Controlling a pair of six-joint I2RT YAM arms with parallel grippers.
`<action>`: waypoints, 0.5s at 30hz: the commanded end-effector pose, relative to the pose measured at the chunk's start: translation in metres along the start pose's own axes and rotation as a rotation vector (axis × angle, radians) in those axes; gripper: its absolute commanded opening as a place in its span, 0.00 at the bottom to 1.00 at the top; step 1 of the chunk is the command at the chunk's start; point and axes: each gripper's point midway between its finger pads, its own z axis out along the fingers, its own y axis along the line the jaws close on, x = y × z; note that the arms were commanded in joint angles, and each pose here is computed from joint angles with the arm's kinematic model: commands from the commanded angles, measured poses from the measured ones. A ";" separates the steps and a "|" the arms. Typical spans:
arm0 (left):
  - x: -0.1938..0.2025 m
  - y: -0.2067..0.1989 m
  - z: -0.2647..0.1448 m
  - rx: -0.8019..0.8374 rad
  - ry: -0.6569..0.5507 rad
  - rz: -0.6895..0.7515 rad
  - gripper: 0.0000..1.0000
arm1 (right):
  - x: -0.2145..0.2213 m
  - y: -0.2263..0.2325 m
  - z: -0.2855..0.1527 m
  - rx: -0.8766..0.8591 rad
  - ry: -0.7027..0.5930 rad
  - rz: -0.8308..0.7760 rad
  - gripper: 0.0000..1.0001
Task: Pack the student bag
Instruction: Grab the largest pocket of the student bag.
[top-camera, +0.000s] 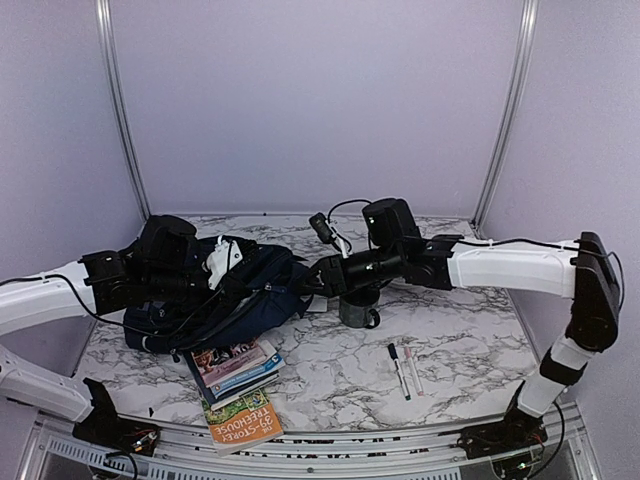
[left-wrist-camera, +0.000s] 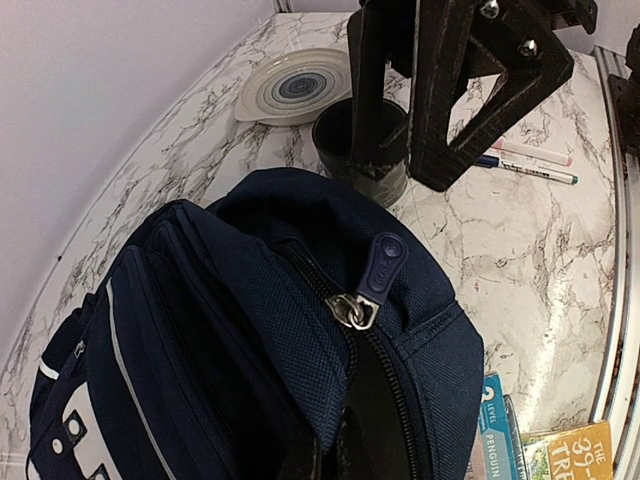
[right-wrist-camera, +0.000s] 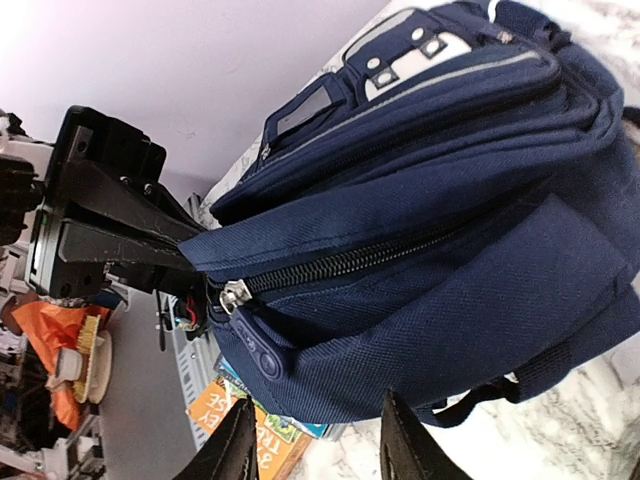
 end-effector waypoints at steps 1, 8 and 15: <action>-0.006 0.005 -0.003 -0.013 -0.021 -0.015 0.00 | -0.035 0.038 -0.033 0.078 -0.206 -0.358 0.41; -0.009 0.005 -0.006 -0.009 -0.035 -0.012 0.00 | -0.020 0.064 -0.017 0.266 -0.280 -1.079 0.47; -0.010 0.004 -0.007 -0.007 -0.039 -0.010 0.00 | -0.023 0.047 0.013 0.393 -0.214 -1.288 0.46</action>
